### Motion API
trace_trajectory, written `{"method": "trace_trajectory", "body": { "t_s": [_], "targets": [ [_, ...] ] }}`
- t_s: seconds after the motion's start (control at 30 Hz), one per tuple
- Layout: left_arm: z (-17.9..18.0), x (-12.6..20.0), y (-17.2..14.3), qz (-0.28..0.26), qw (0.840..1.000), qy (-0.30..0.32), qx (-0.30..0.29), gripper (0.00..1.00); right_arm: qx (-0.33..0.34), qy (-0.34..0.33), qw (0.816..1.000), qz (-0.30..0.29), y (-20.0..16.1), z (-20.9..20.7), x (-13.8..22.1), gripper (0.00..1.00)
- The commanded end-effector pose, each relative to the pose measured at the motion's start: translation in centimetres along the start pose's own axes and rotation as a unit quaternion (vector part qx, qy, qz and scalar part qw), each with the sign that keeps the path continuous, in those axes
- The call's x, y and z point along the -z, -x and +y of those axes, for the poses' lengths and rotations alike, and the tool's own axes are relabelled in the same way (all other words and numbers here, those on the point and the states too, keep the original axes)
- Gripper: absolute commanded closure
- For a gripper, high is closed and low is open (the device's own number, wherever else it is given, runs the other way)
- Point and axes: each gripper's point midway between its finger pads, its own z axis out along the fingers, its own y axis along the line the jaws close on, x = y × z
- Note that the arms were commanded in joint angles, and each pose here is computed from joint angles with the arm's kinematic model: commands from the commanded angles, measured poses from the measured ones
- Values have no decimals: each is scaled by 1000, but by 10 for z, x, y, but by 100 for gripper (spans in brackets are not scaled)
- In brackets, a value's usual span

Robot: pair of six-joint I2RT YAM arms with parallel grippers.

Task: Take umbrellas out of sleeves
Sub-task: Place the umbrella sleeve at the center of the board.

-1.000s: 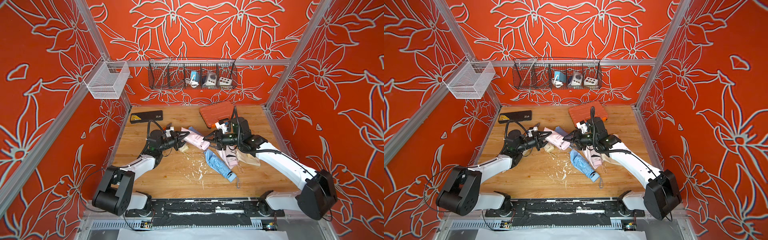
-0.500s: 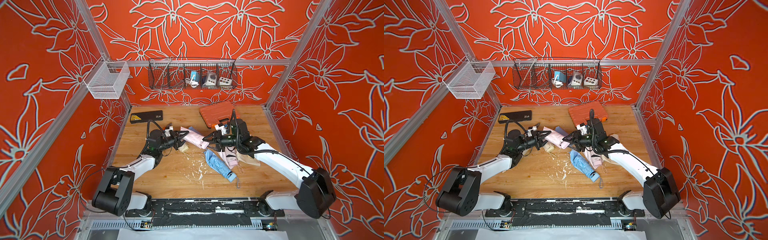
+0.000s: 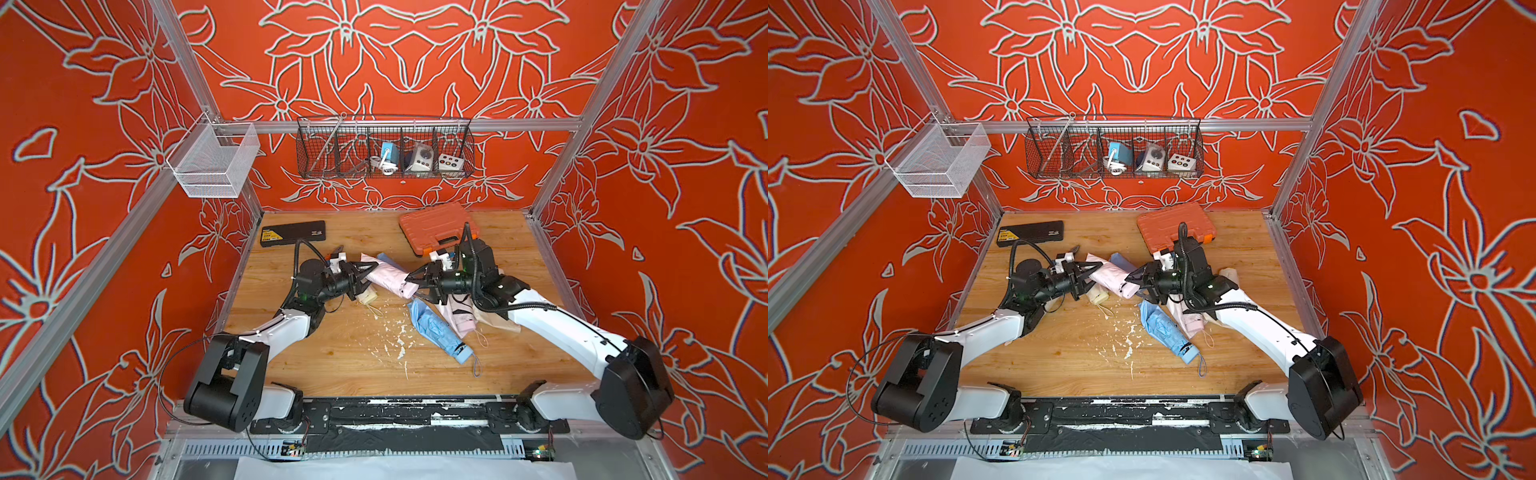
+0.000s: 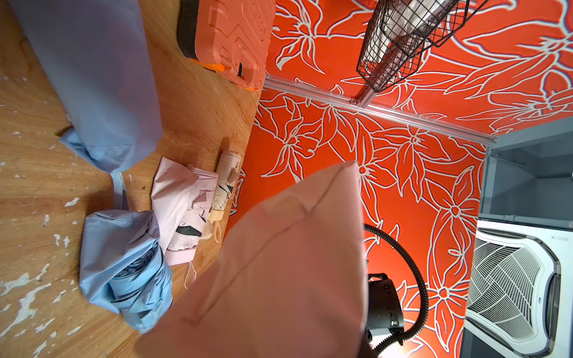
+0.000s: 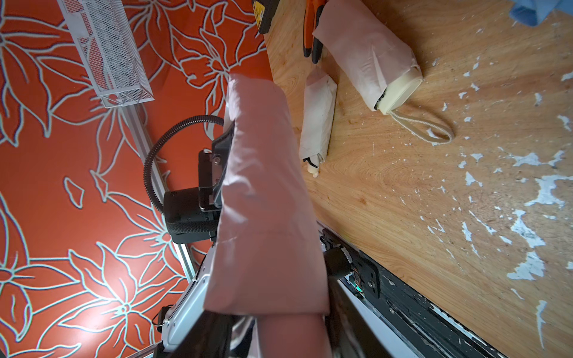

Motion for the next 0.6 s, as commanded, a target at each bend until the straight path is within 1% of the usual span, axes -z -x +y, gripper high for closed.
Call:
{"method": "trace_trajectory", "body": {
  "t_s": [0.0,0.13,0.47,0.5,0.57],
  "targets": [
    [-28,-1,-4,7,999,-33,-37,81,-1,30,1000,-3,1,16,-3,52],
    [-28,0,-3,5,999,-34,-38,81,-11,36,999,4,-1,16,-8,52],
    [-27,2,-5,3,999,-35,-36,81,-7,31,999,13,-1,16,-18,52],
    [-26,3,-6,3,999,-35,-35,81,-6,32,999,14,-1,17,-18,53],
    [-24,4,-6,2,999,-34,-35,80,-4,35,999,17,-1,18,-19,63]
  ]
}}
